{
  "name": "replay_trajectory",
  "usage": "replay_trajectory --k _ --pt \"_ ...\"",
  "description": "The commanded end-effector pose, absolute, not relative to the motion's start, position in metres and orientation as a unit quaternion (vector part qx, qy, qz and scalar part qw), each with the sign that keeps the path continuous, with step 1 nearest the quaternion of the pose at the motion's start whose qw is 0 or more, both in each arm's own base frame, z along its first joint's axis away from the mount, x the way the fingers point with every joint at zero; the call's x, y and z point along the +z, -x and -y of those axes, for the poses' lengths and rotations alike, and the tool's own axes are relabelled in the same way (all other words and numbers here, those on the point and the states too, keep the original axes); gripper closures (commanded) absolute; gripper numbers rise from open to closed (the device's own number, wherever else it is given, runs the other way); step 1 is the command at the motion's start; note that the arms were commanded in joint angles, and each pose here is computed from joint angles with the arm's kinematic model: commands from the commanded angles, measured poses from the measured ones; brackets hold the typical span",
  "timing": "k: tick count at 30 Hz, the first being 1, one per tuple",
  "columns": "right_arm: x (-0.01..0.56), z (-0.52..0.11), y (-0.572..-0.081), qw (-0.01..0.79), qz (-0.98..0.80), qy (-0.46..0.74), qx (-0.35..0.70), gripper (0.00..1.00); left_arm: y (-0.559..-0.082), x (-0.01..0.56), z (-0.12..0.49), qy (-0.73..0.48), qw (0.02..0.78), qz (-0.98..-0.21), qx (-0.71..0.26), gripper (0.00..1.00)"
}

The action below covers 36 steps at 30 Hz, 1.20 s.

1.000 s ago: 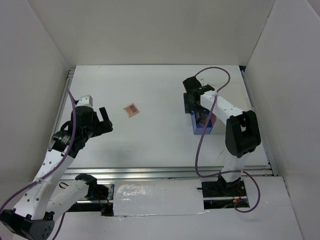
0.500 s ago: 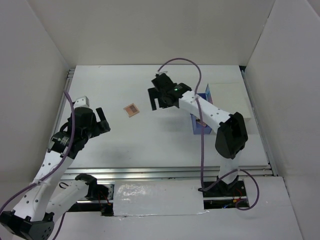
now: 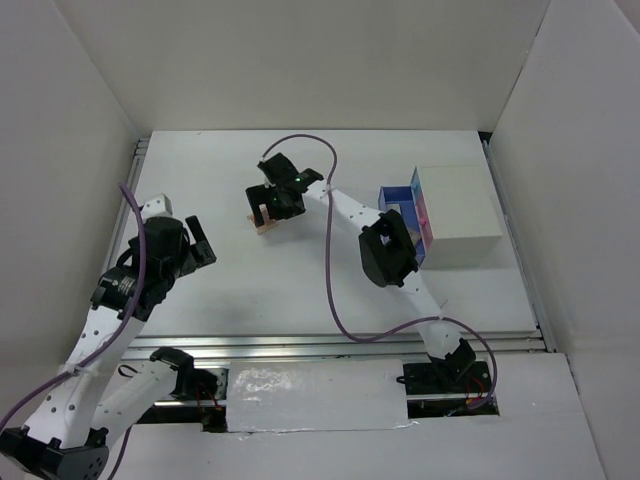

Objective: Organize the makeup

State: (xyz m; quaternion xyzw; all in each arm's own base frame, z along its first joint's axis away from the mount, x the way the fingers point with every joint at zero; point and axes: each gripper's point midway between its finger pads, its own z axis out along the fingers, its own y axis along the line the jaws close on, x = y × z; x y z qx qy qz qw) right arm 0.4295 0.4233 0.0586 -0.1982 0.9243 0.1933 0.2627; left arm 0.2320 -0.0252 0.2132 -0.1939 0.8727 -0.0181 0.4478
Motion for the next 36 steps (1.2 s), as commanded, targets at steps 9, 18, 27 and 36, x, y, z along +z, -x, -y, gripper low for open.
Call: replay_trajectory --k 9,18,27,36 --pt "0.071 -0.457 -0.438 0.295 -0.906 0.215 0.213 0.0 -0.237 0.221 0.03 0.19 0.46 -0.866 -0.035 0.01" --pt "0.06 -0.462 -0.435 0.311 -0.911 0.211 0.168 0.0 -0.235 0.226 0.035 0.182 0.47 -0.862 -0.054 0.01" --pt "0.061 -0.448 -0.432 0.303 -0.914 0.212 0.165 0.0 -0.24 0.225 0.042 0.186 0.463 -0.864 -0.071 0.01" --pt "0.179 -0.422 -0.409 0.407 -0.859 0.2 0.238 0.0 -0.262 0.191 0.066 0.264 0.441 -0.846 -0.142 0.01"
